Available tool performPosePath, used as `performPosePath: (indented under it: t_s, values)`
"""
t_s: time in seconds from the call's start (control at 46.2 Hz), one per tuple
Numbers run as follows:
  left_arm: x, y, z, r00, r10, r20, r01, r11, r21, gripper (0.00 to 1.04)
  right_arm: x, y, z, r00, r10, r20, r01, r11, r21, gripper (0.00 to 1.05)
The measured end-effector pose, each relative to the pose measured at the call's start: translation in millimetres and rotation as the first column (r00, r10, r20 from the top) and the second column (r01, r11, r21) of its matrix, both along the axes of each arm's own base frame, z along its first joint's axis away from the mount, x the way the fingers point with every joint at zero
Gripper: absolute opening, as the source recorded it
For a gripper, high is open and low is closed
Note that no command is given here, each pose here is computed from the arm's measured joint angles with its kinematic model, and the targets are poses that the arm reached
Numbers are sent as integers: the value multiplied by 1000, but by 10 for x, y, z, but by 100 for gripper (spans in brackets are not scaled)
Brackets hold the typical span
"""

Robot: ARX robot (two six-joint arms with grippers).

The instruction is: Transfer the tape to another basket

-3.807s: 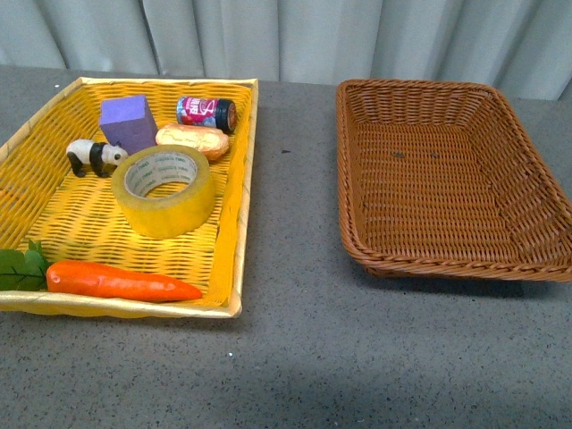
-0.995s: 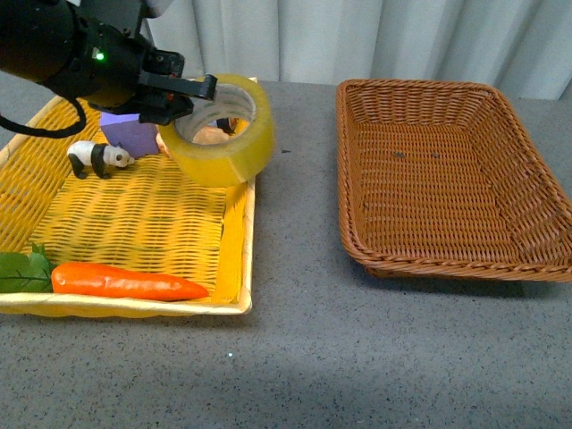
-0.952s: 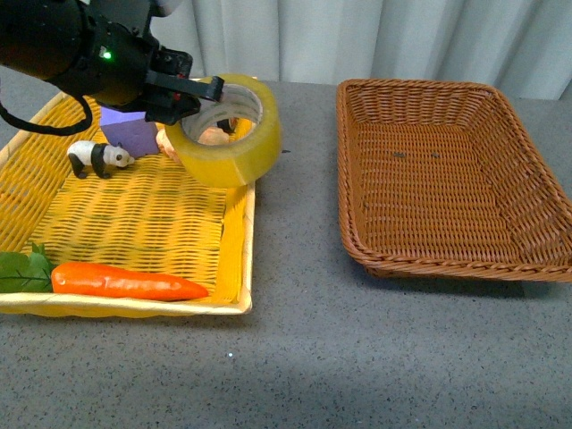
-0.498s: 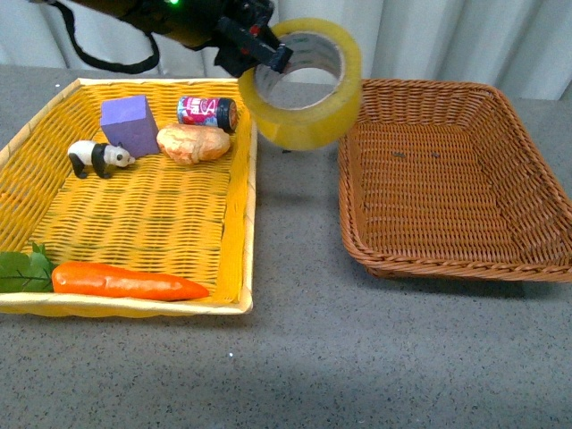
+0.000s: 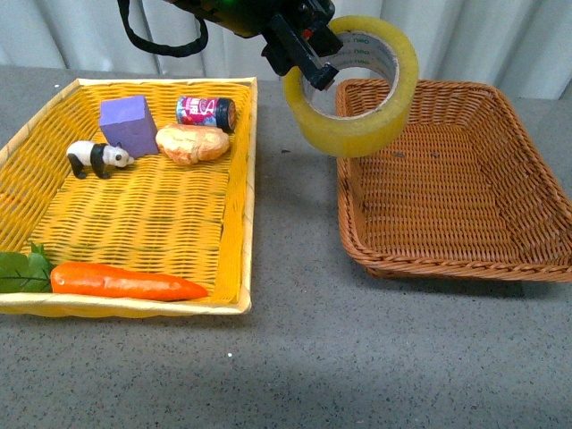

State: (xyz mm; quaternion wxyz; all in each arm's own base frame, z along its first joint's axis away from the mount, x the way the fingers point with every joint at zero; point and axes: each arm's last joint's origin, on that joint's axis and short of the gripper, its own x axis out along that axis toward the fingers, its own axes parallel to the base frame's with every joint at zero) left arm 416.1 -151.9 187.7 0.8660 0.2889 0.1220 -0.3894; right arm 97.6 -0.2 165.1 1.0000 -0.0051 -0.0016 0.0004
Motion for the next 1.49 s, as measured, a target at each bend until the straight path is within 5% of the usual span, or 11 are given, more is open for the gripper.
performPosePath:
  t_s: [0.151, 0.238, 0.411, 0.584, 0.822, 1.493]
  values:
    - [6, 15, 1, 1000, 7, 1, -7, 1000, 2, 16, 2, 1, -6, 1000, 13, -13, -13, 1000, -5, 96]
    - [6, 16, 0, 1000, 9, 1, -9, 1000, 3, 16, 30, 1, 12, 959, 152, -237, -169, 984, -49, 96]
    - [2, 6, 0, 1000, 5, 1, -5, 1000, 2, 16, 420, 68, 263, 930, 212, -300, -228, 973, -19, 96]
    - [4, 11, 0, 1000, 7, 1, -7, 1000, 2, 16, 1064, 252, 331, 918, 204, -339, -200, 979, 47, 96]
    - [4, 11, 0, 1000, 7, 1, -7, 1000, 2, 16, 1775, 615, 74, 837, 232, -495, -164, 970, 177, 96]
    - [4, 11, 0, 1000, 7, 1, -7, 1000, 2, 16, 2428, 1166, -32, 767, 334, -548, -209, 937, 278, 96]
